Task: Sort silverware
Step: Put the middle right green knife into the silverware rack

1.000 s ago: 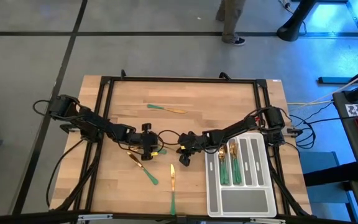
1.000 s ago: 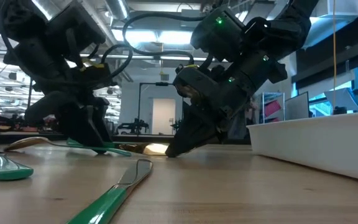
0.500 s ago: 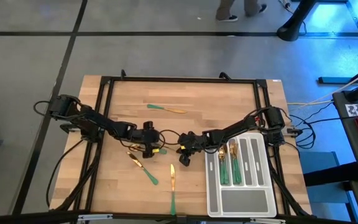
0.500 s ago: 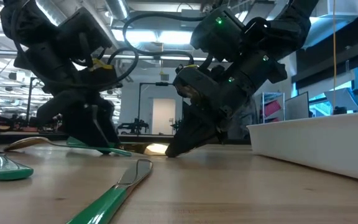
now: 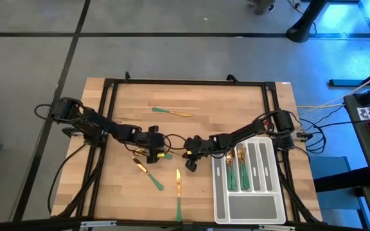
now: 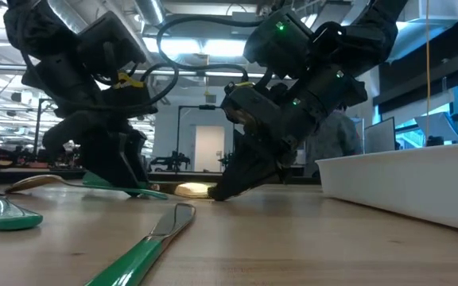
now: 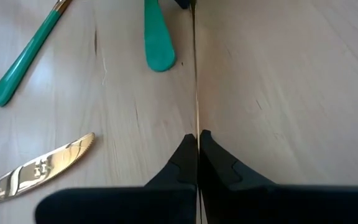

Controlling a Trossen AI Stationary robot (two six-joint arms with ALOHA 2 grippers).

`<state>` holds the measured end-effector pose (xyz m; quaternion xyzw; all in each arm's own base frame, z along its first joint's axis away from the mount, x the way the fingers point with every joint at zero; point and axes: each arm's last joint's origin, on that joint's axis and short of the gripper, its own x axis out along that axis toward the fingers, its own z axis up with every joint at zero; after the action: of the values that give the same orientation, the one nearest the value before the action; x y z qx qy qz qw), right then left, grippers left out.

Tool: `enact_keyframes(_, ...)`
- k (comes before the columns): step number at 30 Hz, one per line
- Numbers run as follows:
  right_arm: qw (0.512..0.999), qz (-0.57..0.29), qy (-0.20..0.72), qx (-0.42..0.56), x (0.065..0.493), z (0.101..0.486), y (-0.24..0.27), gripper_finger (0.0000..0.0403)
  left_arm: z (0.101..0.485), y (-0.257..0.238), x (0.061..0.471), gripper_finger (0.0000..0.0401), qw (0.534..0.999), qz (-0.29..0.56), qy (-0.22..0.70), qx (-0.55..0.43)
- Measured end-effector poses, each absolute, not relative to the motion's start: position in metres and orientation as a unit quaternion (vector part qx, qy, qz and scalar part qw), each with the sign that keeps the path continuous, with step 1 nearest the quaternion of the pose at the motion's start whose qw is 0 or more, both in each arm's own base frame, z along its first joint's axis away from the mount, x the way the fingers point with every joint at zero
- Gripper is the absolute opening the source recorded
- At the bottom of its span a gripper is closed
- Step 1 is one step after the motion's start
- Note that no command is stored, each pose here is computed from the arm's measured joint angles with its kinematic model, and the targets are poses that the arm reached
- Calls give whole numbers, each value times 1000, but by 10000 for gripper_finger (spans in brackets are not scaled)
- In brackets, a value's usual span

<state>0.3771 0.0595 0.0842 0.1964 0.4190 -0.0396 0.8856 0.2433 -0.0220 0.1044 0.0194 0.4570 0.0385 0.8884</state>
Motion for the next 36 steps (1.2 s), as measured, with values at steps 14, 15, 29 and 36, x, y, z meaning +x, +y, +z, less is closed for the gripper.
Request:
enact_keyframes(14, 898, -58, 409, 150, 376, 91, 57, 2, 102, -16, 240, 18, 876, -6, 482, -3)
enact_keyframes(15, 899, -59, 408, 148, 376, 91, 57, 2, 102, -17, 240, 18, 876, -6, 482, -4)
enact_keyframes(29, 902, -75, 401, 141, 370, 117, 53, 133, 102, -23, 240, 9, 879, 30, 475, -23)
enact_keyframes(36, 873, -205, 440, 51, 333, 167, 37, 170, 105, -23, 241, 9, 885, 60, 459, -49)
